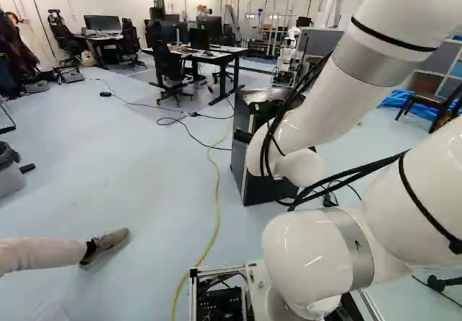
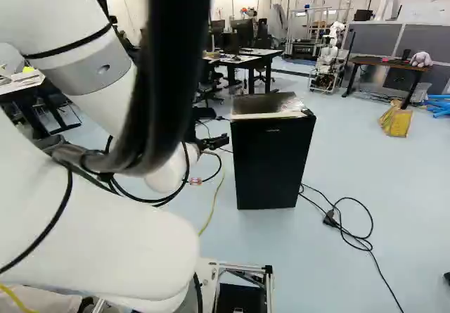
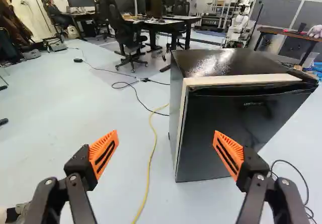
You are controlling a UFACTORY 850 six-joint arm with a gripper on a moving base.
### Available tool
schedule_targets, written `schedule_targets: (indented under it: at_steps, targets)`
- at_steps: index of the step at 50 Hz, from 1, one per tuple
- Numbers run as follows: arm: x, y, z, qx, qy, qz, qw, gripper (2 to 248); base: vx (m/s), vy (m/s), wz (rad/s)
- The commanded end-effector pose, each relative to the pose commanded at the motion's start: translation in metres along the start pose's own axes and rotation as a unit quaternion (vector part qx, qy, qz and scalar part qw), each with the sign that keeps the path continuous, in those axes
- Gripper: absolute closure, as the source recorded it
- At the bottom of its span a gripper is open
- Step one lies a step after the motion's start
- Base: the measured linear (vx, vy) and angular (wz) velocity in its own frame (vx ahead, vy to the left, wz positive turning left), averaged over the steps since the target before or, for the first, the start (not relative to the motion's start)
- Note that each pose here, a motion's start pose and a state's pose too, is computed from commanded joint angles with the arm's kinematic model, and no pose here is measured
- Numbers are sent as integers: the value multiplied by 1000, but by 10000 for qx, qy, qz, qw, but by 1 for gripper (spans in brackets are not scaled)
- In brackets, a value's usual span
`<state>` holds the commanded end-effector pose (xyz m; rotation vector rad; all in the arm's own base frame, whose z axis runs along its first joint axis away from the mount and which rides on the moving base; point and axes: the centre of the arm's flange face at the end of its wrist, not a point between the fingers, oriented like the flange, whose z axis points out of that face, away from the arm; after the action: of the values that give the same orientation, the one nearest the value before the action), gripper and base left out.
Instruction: Grab a drink from the fridge
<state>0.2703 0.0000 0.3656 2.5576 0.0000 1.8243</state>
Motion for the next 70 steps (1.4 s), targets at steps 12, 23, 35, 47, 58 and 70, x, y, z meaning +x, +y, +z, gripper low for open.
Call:
schedule_targets:
  at_steps: [12, 23, 35, 47, 58, 70]
  targets:
    - [0, 0, 0, 0, 0, 0, 10000, 3, 1, -3, -4]
    - [0, 0, 0, 0, 0, 0, 10000, 3, 2, -19, 1]
    - [0, 0, 0, 0, 0, 0, 10000, 3, 2, -33, 1]
    - [0, 0, 0, 0, 0, 0, 10000, 3, 2, -46, 1]
    - [0, 0, 0, 0, 0, 0, 10000, 3, 3, -47, 1]
    - [0, 0, 0, 0, 0, 0, 10000, 3, 3, -51, 1]
